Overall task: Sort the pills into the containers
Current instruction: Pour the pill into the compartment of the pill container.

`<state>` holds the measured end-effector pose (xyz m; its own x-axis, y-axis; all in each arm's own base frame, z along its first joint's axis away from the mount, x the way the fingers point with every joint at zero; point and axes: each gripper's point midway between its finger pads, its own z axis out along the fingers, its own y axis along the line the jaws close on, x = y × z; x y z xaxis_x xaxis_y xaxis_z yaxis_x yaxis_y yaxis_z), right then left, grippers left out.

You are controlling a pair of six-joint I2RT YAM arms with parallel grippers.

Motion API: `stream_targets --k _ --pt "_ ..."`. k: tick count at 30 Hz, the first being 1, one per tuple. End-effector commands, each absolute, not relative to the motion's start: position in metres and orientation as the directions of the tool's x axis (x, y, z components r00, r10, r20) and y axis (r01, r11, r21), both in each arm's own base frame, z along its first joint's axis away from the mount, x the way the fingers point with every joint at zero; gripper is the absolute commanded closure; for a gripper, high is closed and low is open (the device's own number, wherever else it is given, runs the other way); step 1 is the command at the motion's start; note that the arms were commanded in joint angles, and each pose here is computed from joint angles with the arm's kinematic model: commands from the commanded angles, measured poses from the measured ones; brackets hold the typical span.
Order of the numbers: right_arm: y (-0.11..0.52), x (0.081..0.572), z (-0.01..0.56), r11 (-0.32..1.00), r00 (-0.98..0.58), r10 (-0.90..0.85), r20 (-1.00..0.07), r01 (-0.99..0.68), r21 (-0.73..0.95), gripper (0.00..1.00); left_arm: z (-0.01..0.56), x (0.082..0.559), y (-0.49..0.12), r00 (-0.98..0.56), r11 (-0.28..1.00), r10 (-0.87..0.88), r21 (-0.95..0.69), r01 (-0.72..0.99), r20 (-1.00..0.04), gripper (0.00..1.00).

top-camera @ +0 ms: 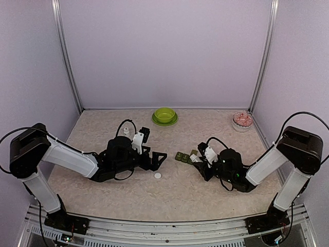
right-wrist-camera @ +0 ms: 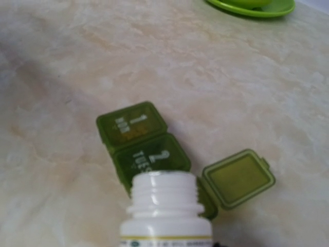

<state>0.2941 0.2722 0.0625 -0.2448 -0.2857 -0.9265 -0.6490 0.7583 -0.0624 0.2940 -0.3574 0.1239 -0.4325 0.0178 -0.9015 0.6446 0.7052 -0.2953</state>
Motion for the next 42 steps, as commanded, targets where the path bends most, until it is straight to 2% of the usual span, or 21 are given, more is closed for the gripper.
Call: stream_targets --k 1,42 --pt "0.272 0.303 0.068 0.777 -0.254 -0.265 -0.930 -0.627 -0.050 0.77 0.135 0.294 -0.355 -0.415 0.695 -0.008 -0.304 0.651 -0.910 0.01" --pt "0.266 0.299 0.057 0.795 -0.360 -0.288 -0.887 -0.607 -0.012 0.76 0.135 0.293 -0.357 -0.420 0.689 -0.010 -0.311 0.654 -0.907 0.01"
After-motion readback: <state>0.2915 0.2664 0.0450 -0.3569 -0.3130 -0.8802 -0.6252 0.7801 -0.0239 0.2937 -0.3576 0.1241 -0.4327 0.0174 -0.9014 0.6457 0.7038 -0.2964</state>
